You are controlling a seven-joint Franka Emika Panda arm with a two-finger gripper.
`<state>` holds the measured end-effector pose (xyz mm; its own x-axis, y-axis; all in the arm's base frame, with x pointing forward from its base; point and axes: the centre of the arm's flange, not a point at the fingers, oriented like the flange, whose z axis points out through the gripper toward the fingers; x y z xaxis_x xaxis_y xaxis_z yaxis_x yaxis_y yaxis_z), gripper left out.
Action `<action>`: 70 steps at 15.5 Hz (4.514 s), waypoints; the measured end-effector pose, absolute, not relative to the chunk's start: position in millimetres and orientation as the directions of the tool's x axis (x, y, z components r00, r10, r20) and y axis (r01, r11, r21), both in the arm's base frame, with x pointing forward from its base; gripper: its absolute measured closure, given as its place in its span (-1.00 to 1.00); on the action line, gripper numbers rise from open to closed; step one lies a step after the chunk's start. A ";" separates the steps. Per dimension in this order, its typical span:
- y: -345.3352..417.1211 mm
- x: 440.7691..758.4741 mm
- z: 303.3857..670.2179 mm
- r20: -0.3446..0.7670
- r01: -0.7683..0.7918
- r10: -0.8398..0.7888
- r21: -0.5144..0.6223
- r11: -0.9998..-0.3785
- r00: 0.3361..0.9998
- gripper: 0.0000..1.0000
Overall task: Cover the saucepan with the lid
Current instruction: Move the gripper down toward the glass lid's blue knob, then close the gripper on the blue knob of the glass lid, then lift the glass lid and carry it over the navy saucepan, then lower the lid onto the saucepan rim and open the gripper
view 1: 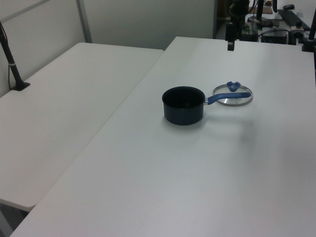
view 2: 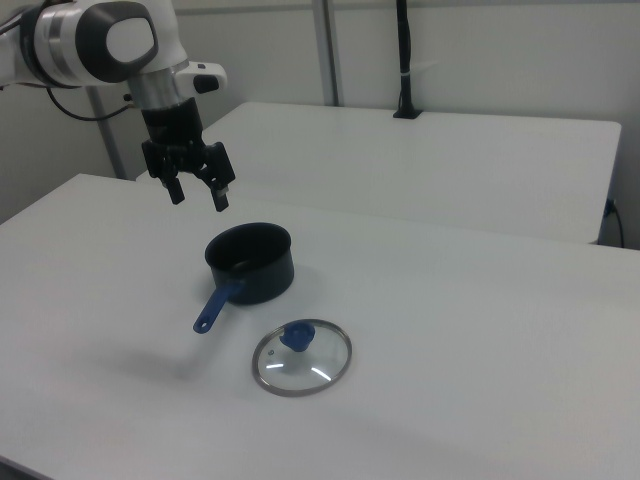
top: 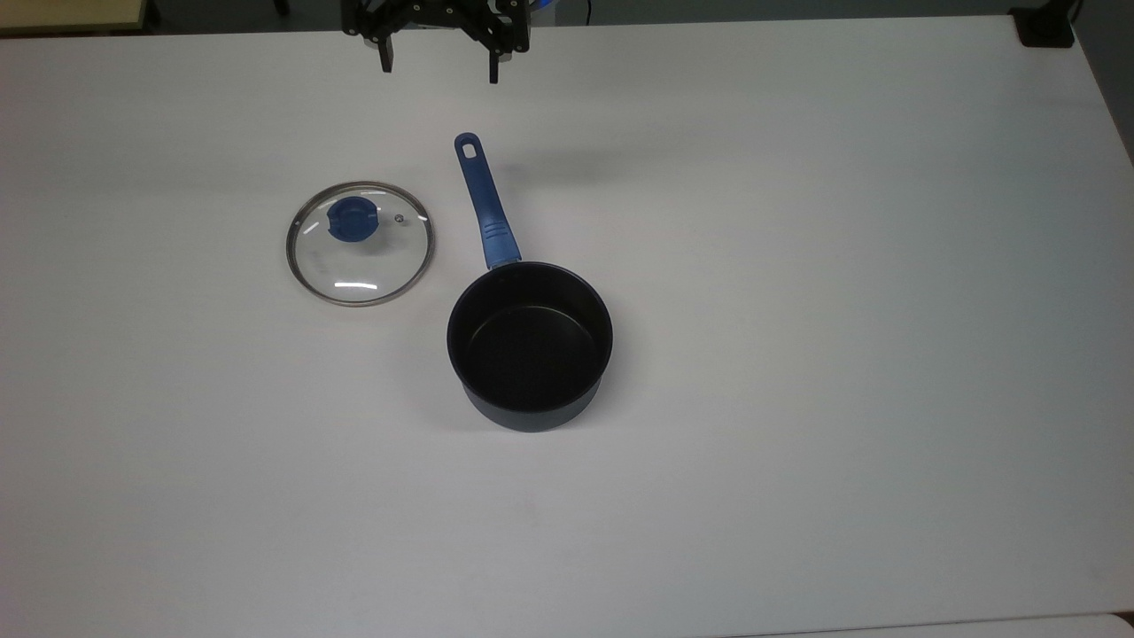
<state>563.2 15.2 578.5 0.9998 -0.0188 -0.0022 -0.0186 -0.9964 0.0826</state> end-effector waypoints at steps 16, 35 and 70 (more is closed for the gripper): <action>-80.9 557.5 576.1 -0.030 0.090 0.088 0.078 -0.993 0.996 -1.00; -120.8 598.3 340.9 -0.156 0.204 0.196 0.037 -0.978 0.968 -1.00; 74.7 691.9 447.7 0.133 0.155 0.165 0.079 -0.985 0.977 -0.22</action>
